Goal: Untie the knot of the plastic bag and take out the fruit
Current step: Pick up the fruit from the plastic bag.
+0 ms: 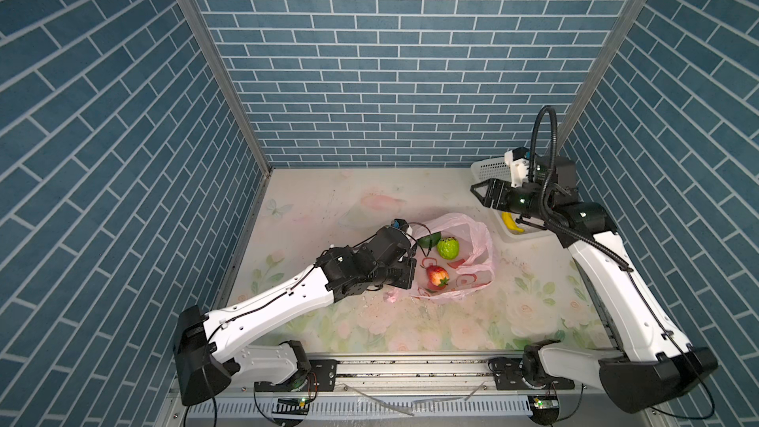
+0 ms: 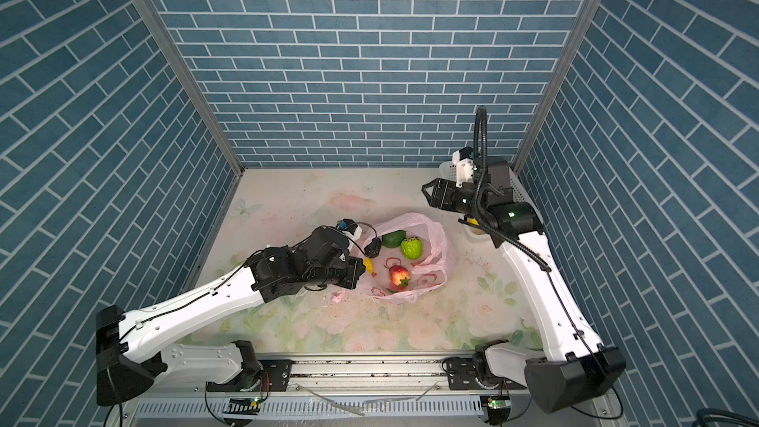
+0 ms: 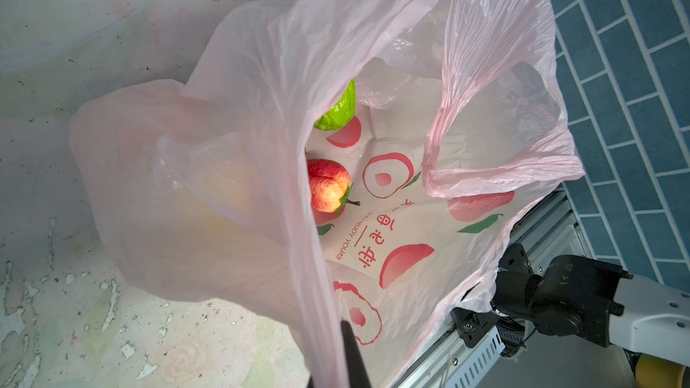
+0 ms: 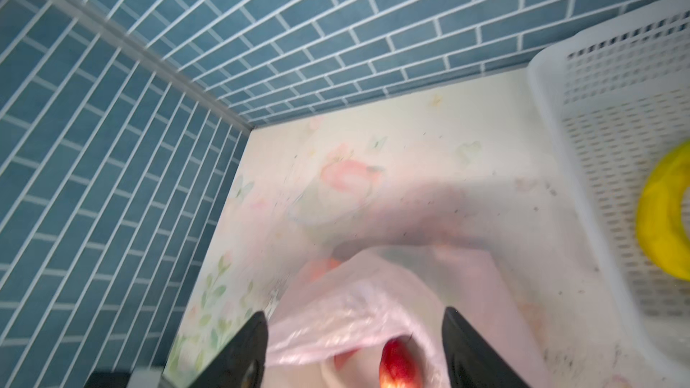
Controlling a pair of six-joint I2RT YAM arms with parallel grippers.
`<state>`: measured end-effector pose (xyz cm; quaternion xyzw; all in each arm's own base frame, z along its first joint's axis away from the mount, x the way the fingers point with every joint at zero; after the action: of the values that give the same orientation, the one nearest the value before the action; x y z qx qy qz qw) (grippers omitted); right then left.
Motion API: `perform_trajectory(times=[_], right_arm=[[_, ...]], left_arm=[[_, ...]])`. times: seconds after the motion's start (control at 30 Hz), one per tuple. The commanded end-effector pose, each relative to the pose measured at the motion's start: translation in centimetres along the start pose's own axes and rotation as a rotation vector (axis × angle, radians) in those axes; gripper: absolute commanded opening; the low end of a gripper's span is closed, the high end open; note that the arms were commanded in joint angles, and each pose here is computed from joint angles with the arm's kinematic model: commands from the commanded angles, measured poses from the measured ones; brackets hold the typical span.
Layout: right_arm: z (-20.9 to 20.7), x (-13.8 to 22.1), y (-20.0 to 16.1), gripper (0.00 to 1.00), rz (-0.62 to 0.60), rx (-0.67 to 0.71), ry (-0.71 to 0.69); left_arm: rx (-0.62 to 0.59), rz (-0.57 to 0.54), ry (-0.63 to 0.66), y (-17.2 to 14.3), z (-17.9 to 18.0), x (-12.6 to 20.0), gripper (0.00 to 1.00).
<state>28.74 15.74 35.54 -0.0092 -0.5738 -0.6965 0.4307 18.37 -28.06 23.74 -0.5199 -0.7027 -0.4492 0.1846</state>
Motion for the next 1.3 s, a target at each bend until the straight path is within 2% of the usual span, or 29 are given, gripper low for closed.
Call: perform_trajectory(times=[0.0,0.23,0.43,0.6,0.8,0.97,1.1,1.27], right_arm=[[1.6,-0.4,-5.3,0.70,0.181,-0.063,0.046],[4.7,-2.5,-10.1,0.67,0.288,-0.021,0.101],[5.3,-6.1,-12.8,0.65,0.373,0.055,0.093],[4.1,-8.2,-16.0,0.63,0.449,0.141,0.027],[0.1,-7.8,-19.8,0.61,0.514,0.258,-0.149],[-2.4,-7.1,-22.6,0.61,0.610,0.295,-0.253],[-2.7,-6.9,-24.1,0.60,0.647,0.288,-0.261],[-1.3,-7.5,-24.0,0.60,0.648,0.326,-0.224]], left_arm=[[0.006,-0.016,-0.009,0.1,0.0,0.1,0.00],[0.010,-0.019,-0.020,0.3,-0.3,-0.1,0.00],[0.014,-0.026,-0.025,0.3,-0.4,0.1,0.00],[0.018,-0.042,-0.023,0.5,-0.2,0.5,0.00],[0.018,-0.047,-0.032,0.5,-0.3,0.7,0.00],[0.022,-0.059,-0.037,0.7,-0.3,1.2,0.00],[0.026,-0.071,-0.040,1.0,-0.3,1.4,0.00],[0.025,-0.074,-0.058,1.2,-0.8,1.6,0.00]])
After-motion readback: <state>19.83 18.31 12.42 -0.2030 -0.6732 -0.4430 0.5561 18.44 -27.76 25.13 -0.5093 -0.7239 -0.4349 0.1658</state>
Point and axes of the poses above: each gripper's point midway between its finger pads, its own x axis back along the fingers, its own z axis along the line the jaws close on, y = z × x, the point moved 3 cm from there along x, back along the fingers, and after that the axes turned 13 degrees about x, right-handed, at the moved point
